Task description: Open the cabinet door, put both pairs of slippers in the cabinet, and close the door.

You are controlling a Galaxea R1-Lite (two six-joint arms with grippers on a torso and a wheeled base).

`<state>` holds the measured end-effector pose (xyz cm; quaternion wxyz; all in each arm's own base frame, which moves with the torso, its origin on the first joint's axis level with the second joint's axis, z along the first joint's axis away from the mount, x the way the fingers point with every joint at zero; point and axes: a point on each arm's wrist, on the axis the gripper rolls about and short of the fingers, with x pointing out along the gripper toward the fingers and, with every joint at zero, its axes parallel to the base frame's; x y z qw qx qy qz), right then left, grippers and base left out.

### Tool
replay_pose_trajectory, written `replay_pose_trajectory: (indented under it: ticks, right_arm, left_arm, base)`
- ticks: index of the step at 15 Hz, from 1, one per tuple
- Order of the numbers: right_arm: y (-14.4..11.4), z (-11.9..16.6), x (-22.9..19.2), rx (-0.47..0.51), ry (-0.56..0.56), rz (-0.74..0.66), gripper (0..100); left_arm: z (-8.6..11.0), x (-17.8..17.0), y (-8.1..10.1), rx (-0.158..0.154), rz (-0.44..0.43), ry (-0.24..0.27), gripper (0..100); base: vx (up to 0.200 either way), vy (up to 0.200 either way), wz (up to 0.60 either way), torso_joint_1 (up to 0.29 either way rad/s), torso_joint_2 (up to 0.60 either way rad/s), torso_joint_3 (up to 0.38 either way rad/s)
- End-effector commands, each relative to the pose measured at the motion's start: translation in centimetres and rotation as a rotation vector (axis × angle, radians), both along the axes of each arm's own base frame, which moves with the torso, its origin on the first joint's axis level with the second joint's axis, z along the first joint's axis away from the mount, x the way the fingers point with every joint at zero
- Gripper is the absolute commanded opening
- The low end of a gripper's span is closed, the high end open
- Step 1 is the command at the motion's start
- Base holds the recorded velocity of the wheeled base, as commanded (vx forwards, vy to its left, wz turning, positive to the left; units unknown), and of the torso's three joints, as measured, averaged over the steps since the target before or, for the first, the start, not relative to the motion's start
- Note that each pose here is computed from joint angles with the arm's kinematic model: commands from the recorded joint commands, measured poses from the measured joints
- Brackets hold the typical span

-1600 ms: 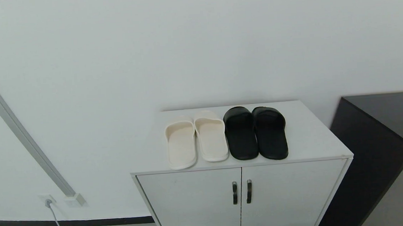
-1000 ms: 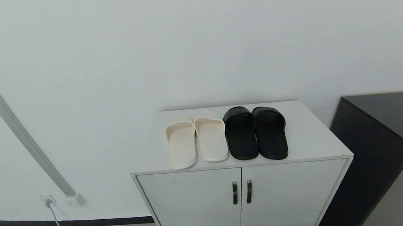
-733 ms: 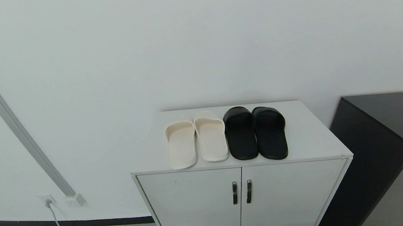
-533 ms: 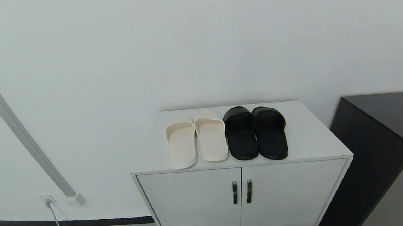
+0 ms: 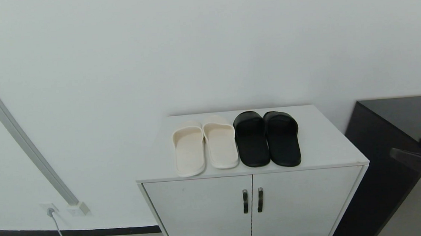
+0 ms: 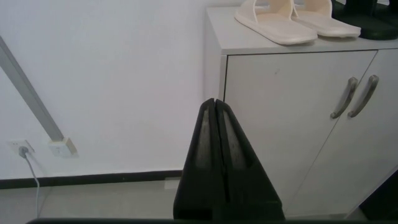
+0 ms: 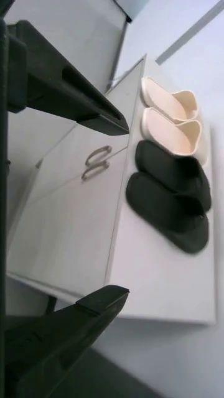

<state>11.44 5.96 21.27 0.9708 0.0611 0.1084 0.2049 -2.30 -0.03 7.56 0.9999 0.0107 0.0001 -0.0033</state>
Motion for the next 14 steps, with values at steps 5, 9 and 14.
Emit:
replay_pose_trajectory:
  ticks: [5, 9, 14]
  right_arm:
    - [12.9, -0.4, 9.1, -0.061, 0.069, -0.066, 100]
    - [16.7, -1.2, 13.0, -0.093, 0.045, -0.214, 100]
    - [19.4, -3.0, 16.4, -0.122, 0.036, -0.342, 100]
  left_arm:
    - [0.0, 0.0, 0.0, 0.0, 0.002, 0.001, 0]
    - [0.0, 0.0, 0.0, 0.0, 0.0, 0.001, 0]
    - [0.0, 0.0, 0.0, 0.0, 0.0, 0.001, 0]
  base:
    - [0.0, 0.0, 0.0, 0.0, 0.0, 0.0]
    - [0.0, 0.0, 0.0, 0.0, 0.0, 0.0]
    - [0.0, 0.0, 0.0, 0.0, 0.0, 0.0]
